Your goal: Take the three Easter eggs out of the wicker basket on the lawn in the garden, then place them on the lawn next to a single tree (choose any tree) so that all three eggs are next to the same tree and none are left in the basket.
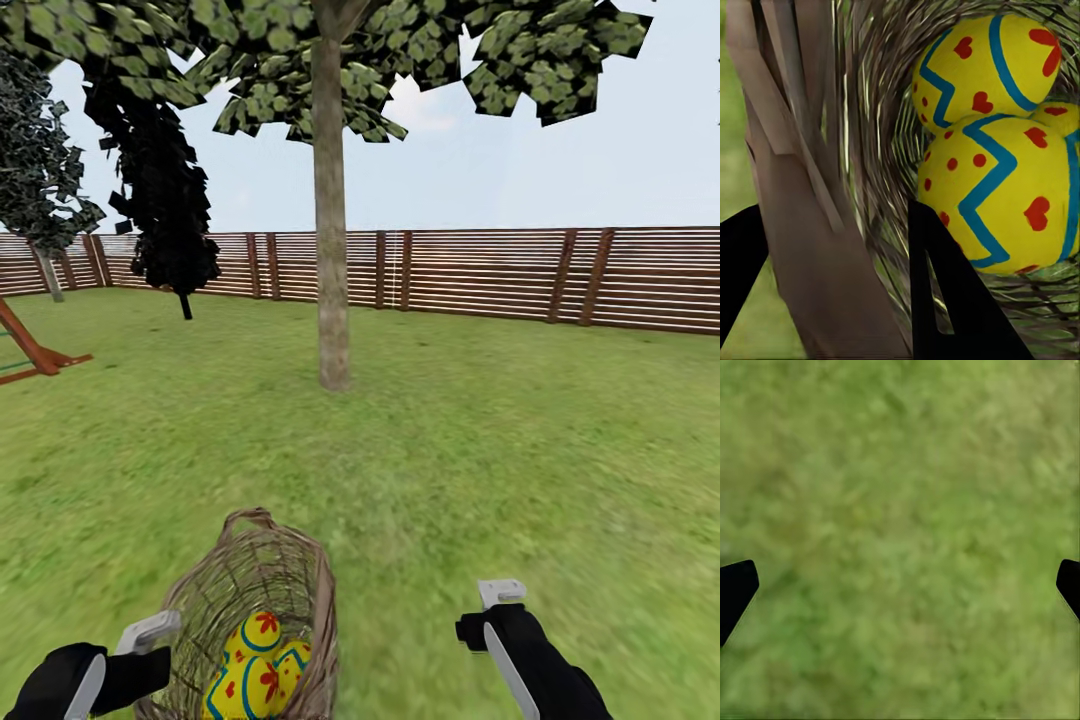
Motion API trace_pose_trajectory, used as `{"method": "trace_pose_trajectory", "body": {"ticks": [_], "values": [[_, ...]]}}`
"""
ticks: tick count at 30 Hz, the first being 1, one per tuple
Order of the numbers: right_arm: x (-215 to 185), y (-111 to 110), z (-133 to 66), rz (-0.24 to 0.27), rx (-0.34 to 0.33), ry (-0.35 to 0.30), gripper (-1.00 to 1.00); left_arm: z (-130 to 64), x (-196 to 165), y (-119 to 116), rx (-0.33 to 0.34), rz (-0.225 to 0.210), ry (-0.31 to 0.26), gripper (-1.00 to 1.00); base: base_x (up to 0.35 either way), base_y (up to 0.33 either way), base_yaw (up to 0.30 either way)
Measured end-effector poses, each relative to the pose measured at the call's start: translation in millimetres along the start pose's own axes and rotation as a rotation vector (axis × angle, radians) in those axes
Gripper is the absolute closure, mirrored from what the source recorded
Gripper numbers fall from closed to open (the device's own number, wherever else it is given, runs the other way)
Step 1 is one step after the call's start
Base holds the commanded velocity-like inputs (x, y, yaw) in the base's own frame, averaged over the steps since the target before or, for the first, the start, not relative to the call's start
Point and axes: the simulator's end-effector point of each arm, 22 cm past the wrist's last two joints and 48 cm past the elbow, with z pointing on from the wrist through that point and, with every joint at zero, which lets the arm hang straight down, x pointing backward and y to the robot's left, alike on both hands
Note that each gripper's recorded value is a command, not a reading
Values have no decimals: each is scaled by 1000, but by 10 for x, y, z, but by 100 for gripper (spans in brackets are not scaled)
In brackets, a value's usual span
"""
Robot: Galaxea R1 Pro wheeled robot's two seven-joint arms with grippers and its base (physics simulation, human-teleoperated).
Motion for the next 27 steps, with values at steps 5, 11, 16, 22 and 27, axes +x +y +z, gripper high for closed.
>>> {"method": "trace_pose_trajectory", "body": {"ticks": [5, 11, 16, 22, 27], "values": [[43, -6, 2, -3, 0, 19, -100, 7, 27, 59, -16, 2, 9, 100, 343, 0, 0], [47, -17, 5, 0, 0, 20, -100, 36, 71, 28, -9, -5, 18, 100, 343, 0, 0], [45, -16, 4, 0, 0, 20, -100, 29, 63, 29, -5, -9, 17, 100, 343, 0, 0], [43, -5, 3, -4, 0, 18, -100, 25, 58, 47, -8, -8, 16, 100, 343, 0, 0], [43, -8, 3, -3, 0, 19, -100, 24, 57, 51, -9, -8, 16, 100, 343, 0, 0]]}}
